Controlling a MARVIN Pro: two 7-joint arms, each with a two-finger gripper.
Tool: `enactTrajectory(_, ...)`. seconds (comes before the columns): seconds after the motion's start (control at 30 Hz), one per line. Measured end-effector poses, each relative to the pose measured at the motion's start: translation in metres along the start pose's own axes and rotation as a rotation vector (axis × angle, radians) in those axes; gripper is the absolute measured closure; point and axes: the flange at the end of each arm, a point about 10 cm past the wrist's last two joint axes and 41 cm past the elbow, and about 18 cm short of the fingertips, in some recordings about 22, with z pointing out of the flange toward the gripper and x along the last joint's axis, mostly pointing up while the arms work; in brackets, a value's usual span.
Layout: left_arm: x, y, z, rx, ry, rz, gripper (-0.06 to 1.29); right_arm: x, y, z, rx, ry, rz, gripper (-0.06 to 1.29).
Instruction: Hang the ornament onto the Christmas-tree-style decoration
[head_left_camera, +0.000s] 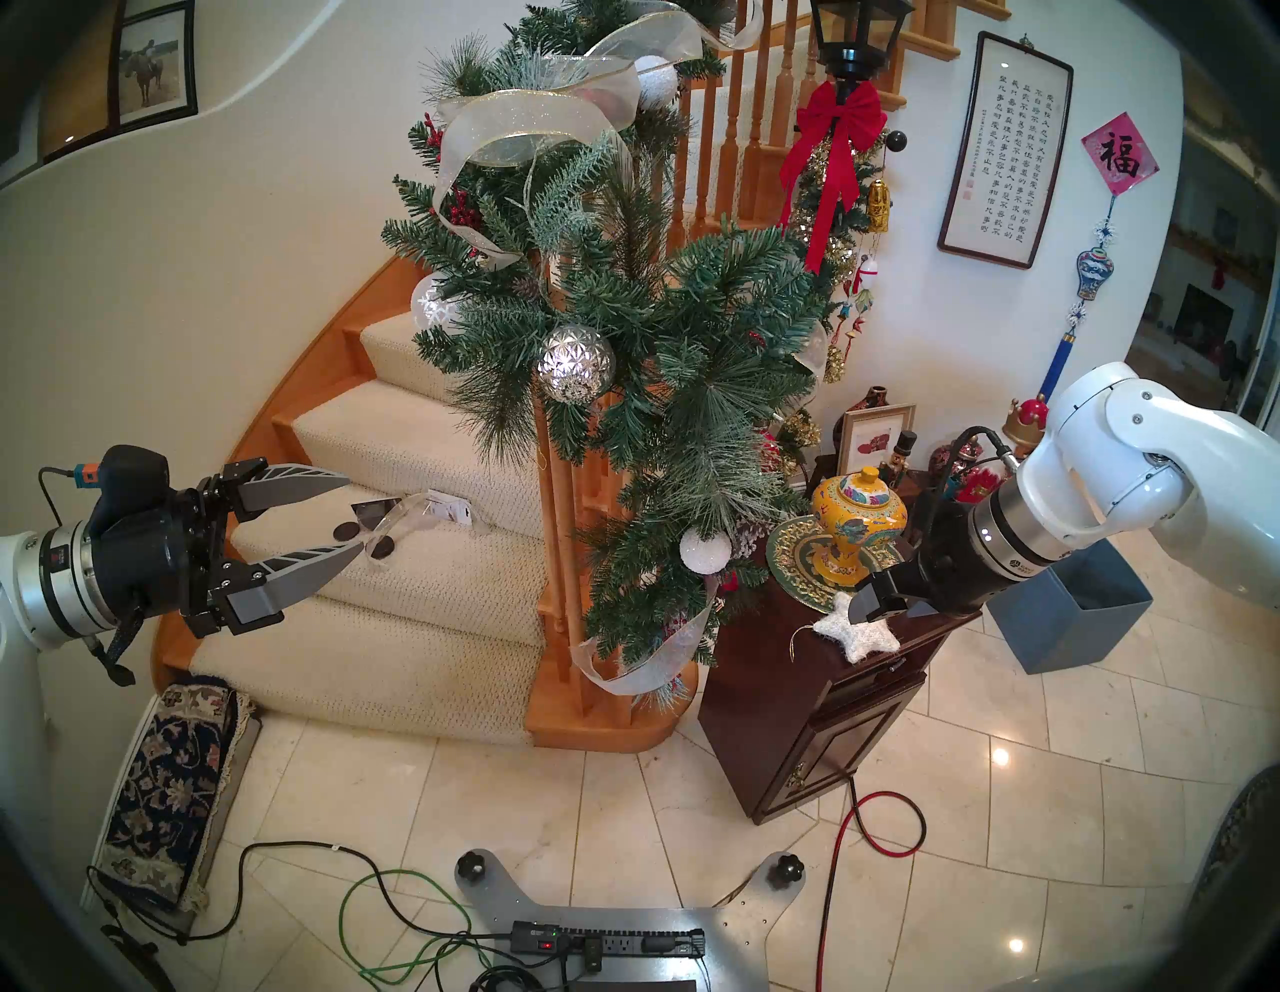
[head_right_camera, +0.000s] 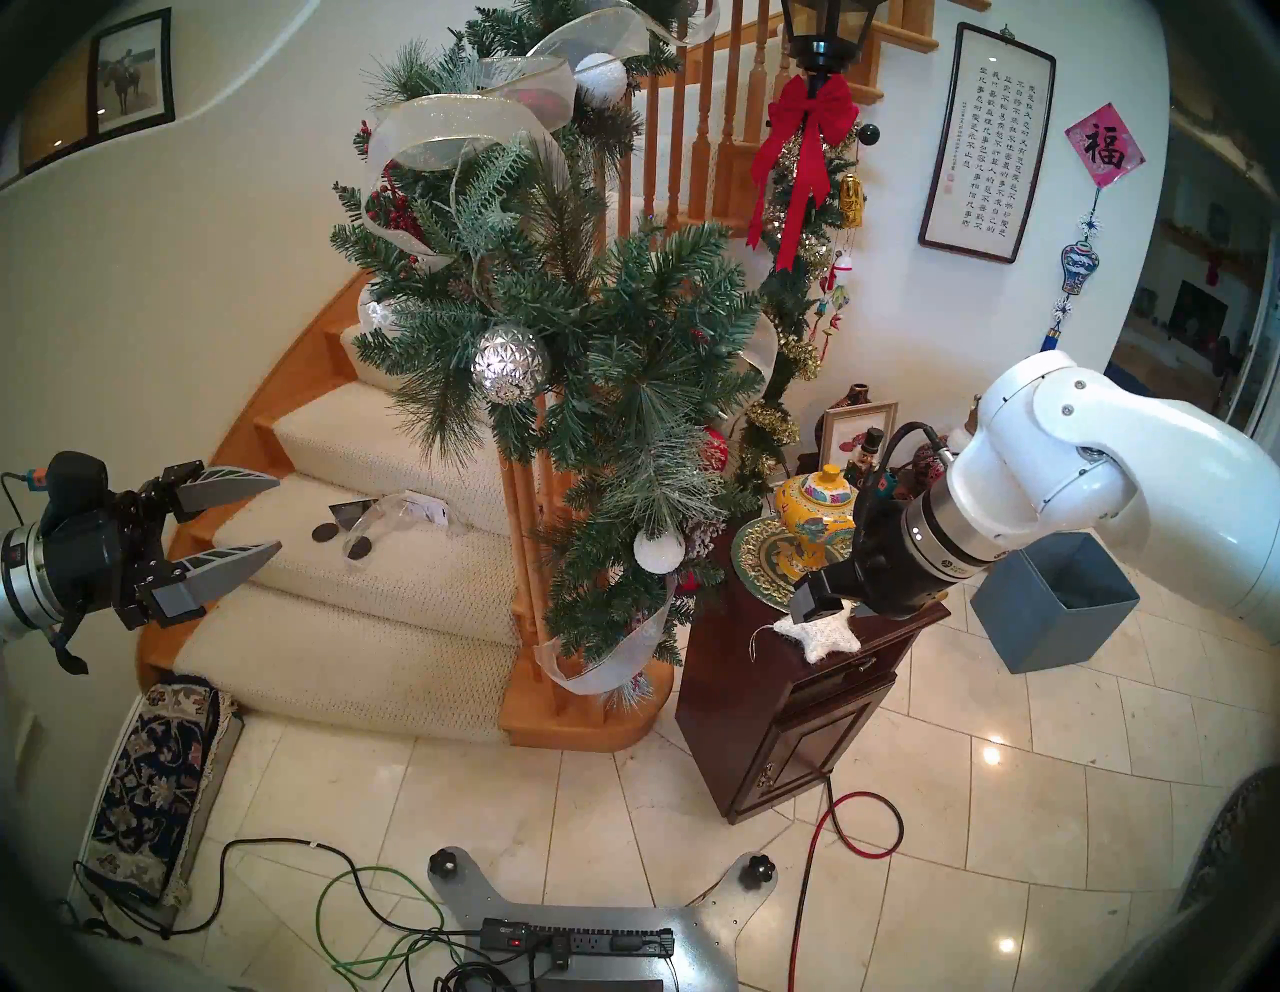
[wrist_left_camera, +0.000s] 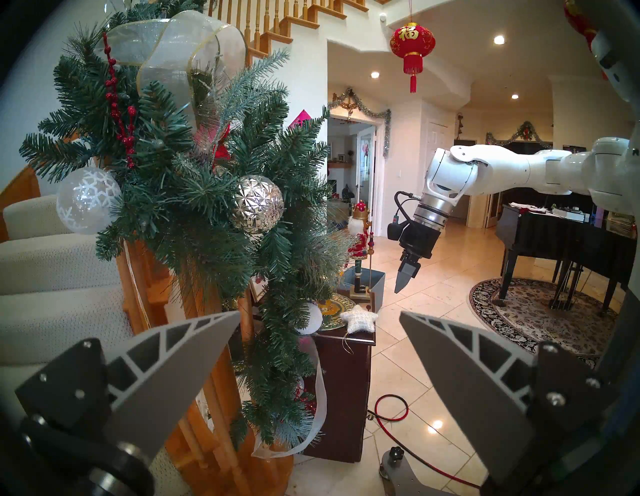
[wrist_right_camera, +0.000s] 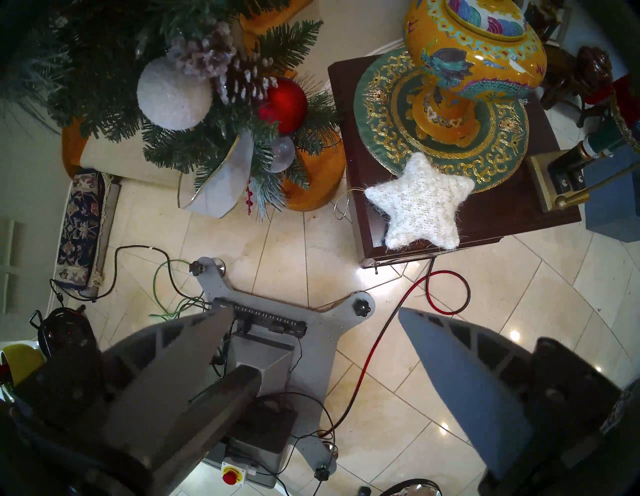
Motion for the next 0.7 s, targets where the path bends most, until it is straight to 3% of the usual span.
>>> enactTrajectory(0.7, 0.0, 0.0, 0.0, 0.0, 0.0, 0.0, -0.03, -0.024, -0.021, 0.005, -0.009, -0.062, -0.047, -0.01)
